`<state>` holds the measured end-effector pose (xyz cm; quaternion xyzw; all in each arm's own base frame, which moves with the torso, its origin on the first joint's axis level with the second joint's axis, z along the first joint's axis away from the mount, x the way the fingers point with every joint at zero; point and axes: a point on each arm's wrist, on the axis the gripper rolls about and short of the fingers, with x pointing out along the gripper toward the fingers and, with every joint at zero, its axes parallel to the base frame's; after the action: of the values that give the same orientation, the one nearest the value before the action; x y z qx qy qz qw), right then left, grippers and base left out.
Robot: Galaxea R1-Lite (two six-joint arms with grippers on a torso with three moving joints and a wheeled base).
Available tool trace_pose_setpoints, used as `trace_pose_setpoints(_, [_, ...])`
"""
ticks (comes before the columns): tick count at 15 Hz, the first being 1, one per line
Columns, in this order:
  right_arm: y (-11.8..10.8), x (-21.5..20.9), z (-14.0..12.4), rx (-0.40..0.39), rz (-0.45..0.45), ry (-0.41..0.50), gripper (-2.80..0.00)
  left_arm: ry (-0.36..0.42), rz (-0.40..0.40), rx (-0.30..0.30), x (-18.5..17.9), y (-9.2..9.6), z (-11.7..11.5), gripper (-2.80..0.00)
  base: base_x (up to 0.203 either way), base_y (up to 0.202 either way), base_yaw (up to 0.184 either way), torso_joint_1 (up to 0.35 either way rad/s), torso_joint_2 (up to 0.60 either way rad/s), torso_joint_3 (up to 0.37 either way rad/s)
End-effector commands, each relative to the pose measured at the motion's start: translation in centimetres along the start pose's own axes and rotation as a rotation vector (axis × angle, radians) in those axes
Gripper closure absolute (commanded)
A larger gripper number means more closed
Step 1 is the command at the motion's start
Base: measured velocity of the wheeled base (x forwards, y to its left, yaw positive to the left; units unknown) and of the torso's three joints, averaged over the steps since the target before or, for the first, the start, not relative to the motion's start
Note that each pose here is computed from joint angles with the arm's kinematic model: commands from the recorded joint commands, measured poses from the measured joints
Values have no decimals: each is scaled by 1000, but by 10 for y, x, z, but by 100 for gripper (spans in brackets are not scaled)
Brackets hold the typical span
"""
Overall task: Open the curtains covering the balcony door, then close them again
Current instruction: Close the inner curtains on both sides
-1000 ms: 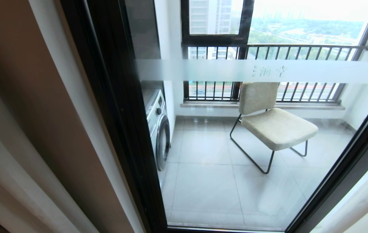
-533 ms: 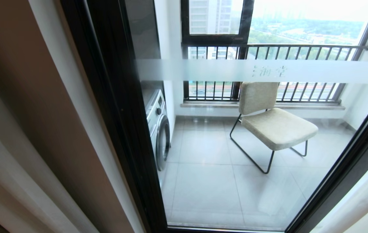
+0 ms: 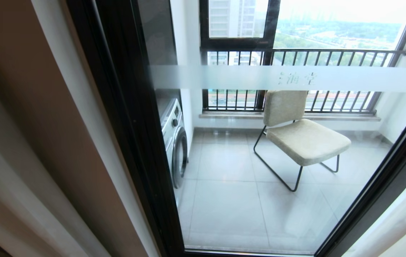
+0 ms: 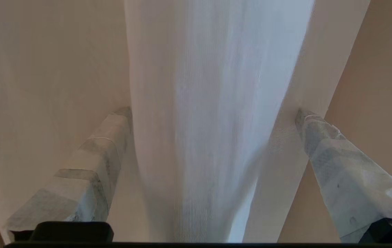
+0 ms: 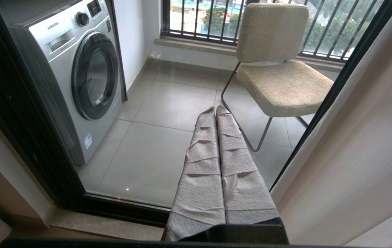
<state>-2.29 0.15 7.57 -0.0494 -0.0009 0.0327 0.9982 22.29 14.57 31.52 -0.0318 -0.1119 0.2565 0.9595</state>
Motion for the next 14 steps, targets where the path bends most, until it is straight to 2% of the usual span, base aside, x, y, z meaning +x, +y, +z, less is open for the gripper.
trace_pose_setpoints(1, [0,0,0,-1,1,0,0,16,1,-2,11,2,-9,-280,0,0,0,0,0,0])
trace_pose_setpoints(3, [0,0,0,-1,1,0,0,12,-43,-2,14,1,-11,-280,0,0,0,0,0,0])
trace_pose_setpoints(7, [0,0,0,-1,2,0,0,19,-68,-3,16,-1,-14,-280,0,0,0,0,0,0])
trace_pose_setpoints(8, [0,0,0,-1,1,0,0,22,-71,-3,16,-1,-15,0,0,0,0,0,0,0])
trace_pose_setpoints(14, [0,0,0,-1,1,0,0,3,-75,-1,15,-2,-13,0,0,0,0,0,0,0])
